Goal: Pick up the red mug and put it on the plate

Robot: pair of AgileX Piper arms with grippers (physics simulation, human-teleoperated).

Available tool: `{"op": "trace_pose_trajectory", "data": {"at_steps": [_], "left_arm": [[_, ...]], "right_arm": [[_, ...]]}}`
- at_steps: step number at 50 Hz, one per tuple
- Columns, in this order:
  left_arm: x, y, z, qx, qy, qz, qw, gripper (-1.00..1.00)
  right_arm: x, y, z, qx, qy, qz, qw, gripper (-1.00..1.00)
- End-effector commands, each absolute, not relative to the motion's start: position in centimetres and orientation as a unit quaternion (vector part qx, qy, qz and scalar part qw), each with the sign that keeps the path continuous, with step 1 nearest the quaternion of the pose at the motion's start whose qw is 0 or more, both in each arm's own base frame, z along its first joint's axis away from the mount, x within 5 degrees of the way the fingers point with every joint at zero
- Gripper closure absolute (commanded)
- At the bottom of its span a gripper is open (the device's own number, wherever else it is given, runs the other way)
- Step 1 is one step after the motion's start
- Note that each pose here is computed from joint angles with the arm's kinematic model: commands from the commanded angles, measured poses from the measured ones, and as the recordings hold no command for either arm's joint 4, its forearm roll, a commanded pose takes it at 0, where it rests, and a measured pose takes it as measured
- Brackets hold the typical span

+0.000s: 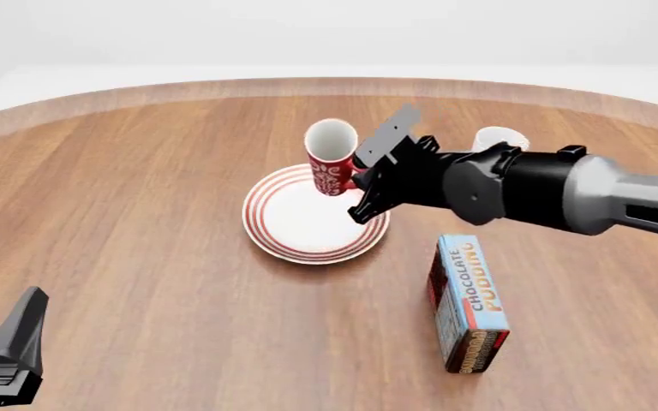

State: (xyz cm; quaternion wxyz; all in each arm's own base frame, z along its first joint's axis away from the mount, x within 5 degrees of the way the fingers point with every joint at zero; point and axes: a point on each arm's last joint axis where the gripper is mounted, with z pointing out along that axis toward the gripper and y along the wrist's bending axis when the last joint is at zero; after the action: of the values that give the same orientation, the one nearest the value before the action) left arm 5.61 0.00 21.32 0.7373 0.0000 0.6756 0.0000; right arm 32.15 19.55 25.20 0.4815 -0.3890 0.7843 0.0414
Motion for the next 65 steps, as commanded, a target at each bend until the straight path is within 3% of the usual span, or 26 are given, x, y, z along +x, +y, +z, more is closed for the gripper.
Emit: {"op": "trace_pose_trajectory", "data": {"at_steps": [1,65], "left_arm": [[5.6,0.0,21.3,0.000,0.676,0.000,0.737,-1.00],[5.6,0.0,21.3,0.000,0.676,0.000,0.737,-1.00]], "right_arm": [[33.5,21.1,24.0,-0.393,0.781,0.047,0.482,1.00],[37.8,22.6,17.7,-0.376,0.802,0.047,0.461,1.00]]}}
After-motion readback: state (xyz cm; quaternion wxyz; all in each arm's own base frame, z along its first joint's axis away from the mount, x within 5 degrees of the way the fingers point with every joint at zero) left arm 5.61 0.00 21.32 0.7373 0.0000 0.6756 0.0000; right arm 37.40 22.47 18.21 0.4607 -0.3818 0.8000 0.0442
